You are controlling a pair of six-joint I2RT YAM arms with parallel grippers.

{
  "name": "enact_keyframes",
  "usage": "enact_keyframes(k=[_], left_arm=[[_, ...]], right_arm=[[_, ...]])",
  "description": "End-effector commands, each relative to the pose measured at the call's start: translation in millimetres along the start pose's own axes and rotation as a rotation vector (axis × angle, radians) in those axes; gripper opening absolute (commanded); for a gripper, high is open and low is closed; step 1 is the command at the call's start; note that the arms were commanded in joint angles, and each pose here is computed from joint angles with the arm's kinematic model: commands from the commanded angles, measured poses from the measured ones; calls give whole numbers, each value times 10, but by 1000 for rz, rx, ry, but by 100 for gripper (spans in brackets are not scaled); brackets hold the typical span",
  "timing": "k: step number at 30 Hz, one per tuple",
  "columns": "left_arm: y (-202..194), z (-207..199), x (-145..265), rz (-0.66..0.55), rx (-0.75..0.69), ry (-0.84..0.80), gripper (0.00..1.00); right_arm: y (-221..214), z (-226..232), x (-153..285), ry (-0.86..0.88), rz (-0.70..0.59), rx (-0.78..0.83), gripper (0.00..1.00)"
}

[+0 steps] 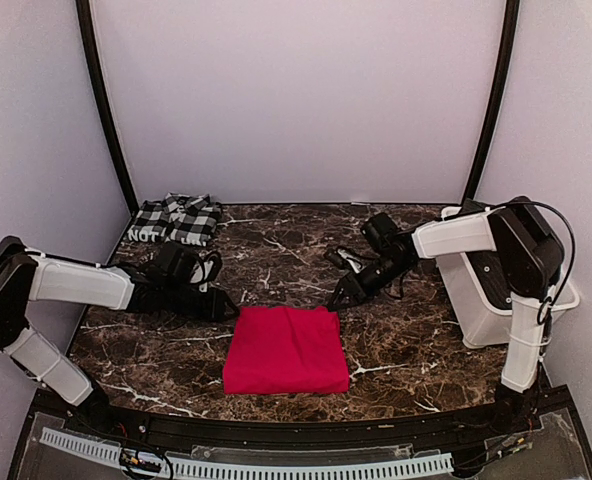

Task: Fold and stack the mixed laundry pile
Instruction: Adjust the square-folded T-shirt at the center of the board.

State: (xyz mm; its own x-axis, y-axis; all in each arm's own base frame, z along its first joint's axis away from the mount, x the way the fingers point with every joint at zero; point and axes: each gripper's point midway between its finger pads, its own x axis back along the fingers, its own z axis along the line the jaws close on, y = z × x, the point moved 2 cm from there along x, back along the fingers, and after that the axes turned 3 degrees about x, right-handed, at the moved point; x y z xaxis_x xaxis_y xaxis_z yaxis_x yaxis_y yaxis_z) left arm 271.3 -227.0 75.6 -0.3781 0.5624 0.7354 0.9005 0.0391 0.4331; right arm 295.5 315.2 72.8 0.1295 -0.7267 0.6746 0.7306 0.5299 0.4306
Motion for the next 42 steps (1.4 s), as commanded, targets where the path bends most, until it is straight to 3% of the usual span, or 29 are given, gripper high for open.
enact_keyframes(k=[1, 8, 14, 22, 33, 42], left_arm=[[13, -43, -113, 8, 23, -52, 43], [10, -51, -235, 19, 30, -80, 42], [31, -66, -255, 17, 18, -86, 36], [96, -81, -208, -13, 7, -82, 1], [303, -80, 108, -134, -18, -33, 0], [502, 72, -58, -162, -11, 6, 0]], right_arm=[[-8, -9, -70, -3, 12, 38, 41], [-36, 18, -146, 12, 31, 53, 39], [-41, 54, -153, 25, 35, 62, 31], [4, 102, -61, 0, 20, 73, 1], [158, 97, 252, -84, -48, 66, 0], [301, -231, 253, -164, -80, -1, 0]])
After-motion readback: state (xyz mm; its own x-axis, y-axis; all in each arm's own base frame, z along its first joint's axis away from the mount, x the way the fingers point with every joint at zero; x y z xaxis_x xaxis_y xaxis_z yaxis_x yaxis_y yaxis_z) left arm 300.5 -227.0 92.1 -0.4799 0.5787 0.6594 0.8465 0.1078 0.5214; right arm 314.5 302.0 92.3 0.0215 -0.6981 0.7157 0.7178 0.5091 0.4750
